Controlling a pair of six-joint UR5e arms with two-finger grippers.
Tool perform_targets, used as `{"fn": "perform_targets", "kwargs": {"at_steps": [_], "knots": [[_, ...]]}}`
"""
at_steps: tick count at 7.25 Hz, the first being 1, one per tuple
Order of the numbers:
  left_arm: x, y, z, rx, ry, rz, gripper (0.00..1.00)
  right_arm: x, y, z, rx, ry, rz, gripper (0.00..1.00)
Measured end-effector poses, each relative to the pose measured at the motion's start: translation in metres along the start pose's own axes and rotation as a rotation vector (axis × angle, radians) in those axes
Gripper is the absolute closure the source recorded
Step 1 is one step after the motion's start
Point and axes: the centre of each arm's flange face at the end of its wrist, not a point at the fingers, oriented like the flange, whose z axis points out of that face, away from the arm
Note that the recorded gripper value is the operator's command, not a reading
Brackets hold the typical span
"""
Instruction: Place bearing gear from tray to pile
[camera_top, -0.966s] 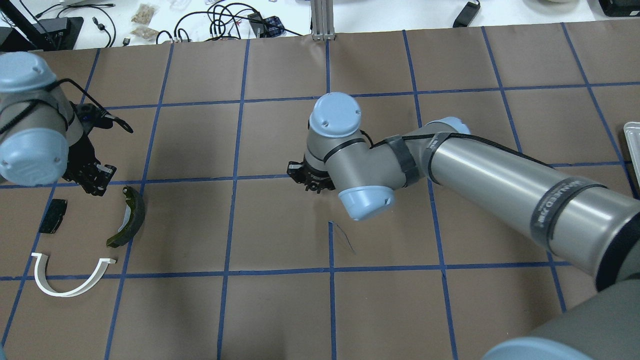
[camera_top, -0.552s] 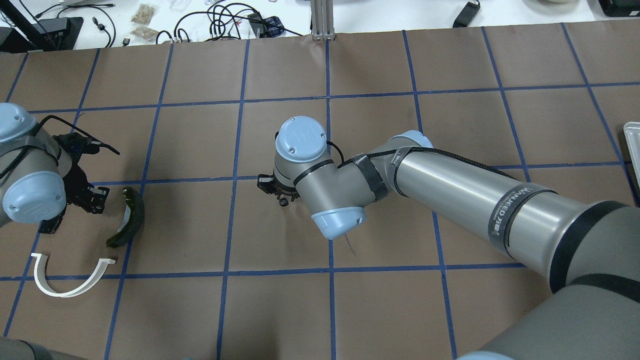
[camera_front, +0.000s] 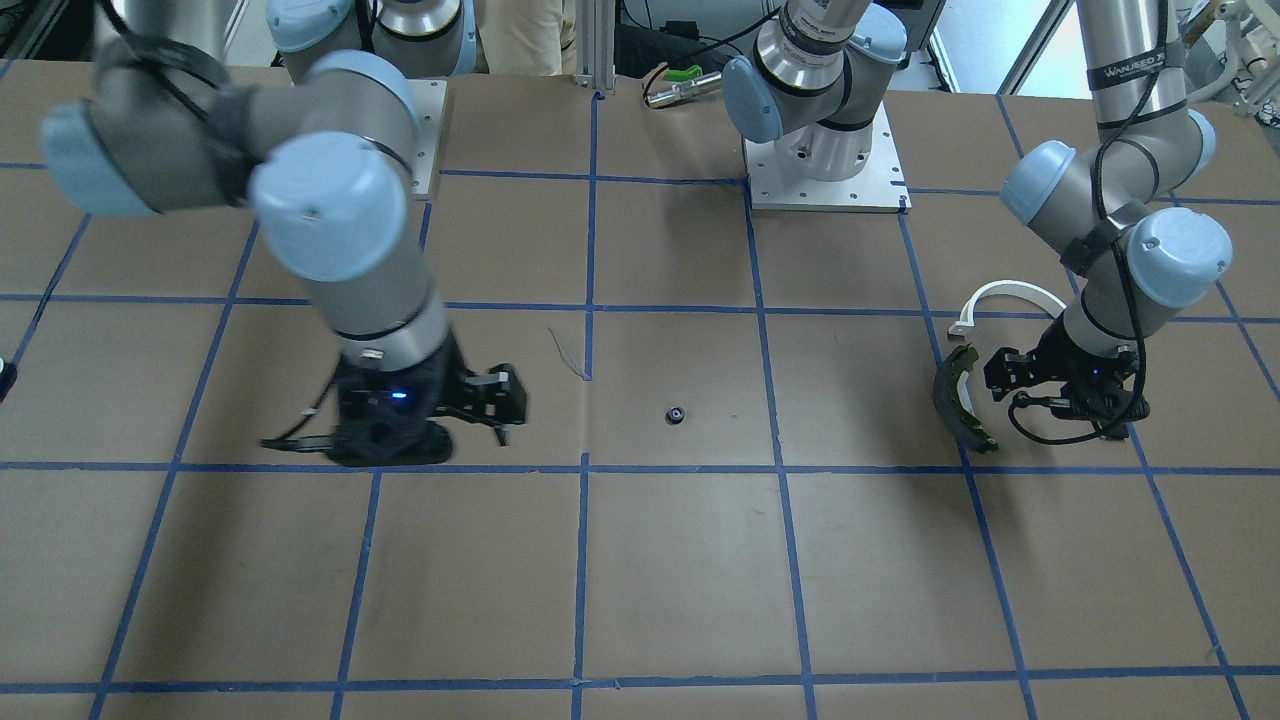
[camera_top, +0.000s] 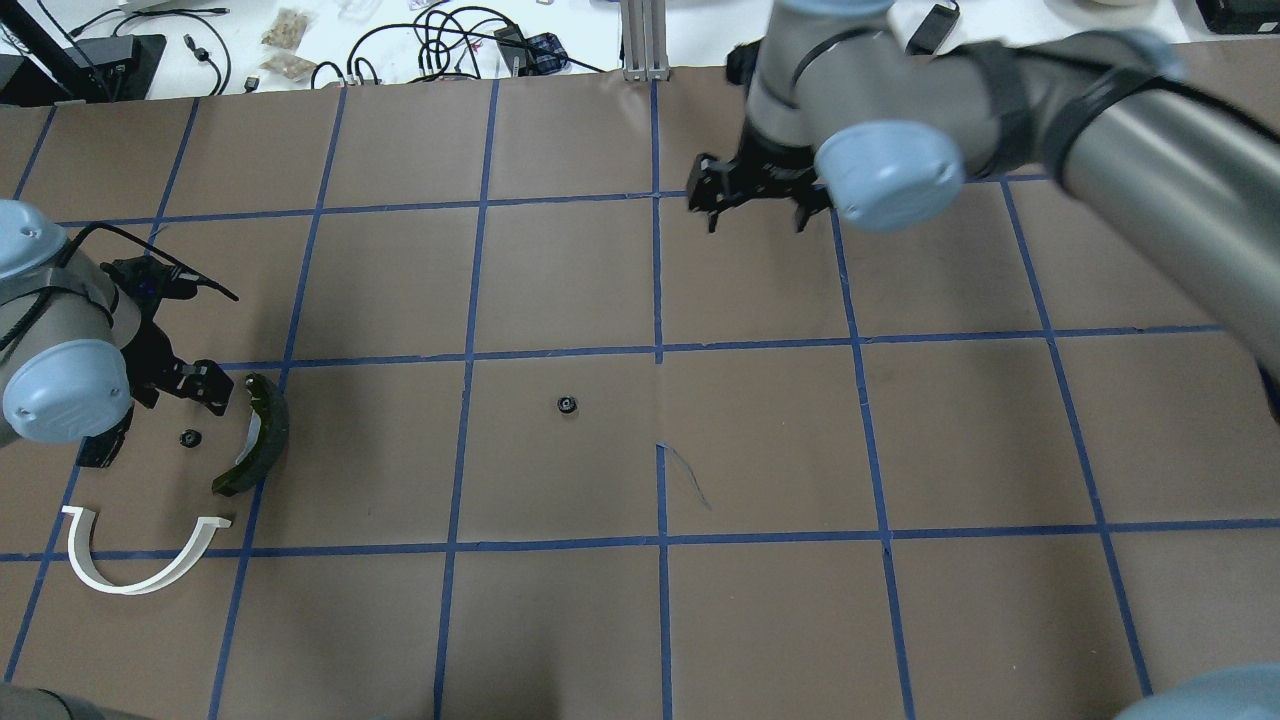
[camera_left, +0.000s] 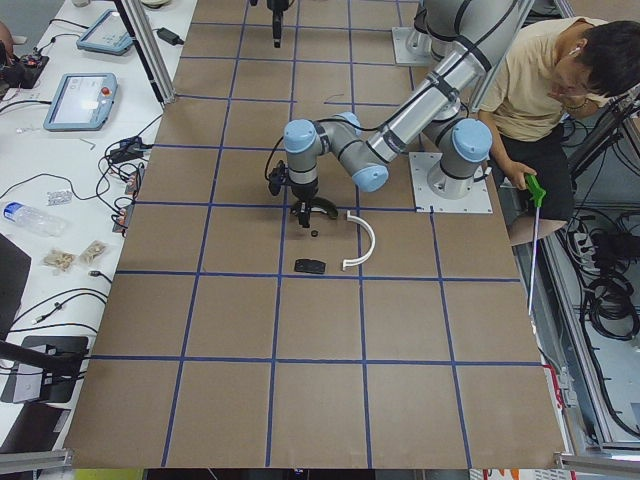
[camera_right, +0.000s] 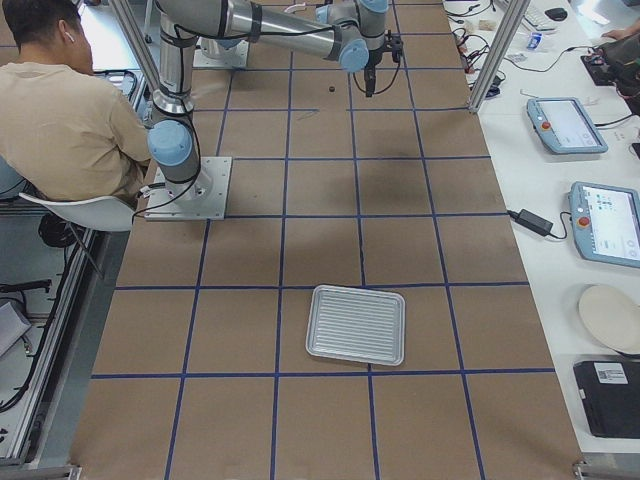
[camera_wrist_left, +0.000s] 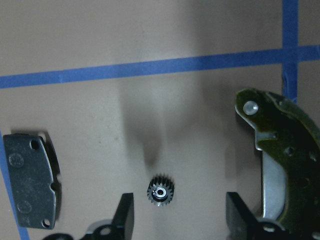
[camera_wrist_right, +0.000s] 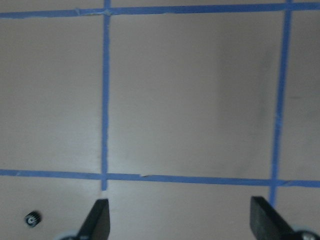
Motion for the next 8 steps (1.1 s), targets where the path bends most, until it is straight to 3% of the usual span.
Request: {"fn": "perform_targets", "kwargs": {"at_steps": [2, 3, 5, 8], "knots": [[0.086, -0.034, -0.051, 0.006, 0.008, -0.067, 0.0, 0.05, 0.021, -0.107, -0.041, 0.05, 0.009, 0.0], [0.159, -0.047, -0.068, 0.009, 0.017, -0.13, 0.0, 0.041, 0.046, -0.143, -0.023, 0.059, 0.002, 0.0], [0.295, -0.05, -0.08, 0.013, 0.064, -0.228, 0.0, 0.018, 0.074, -0.153, -0.033, 0.061, -0.042, 0.0], [0.392, -0.04, -0.043, -0.048, 0.131, -0.242, 0.0, 0.026, 0.078, -0.122, -0.07, 0.063, -0.052, 0.0]]}}
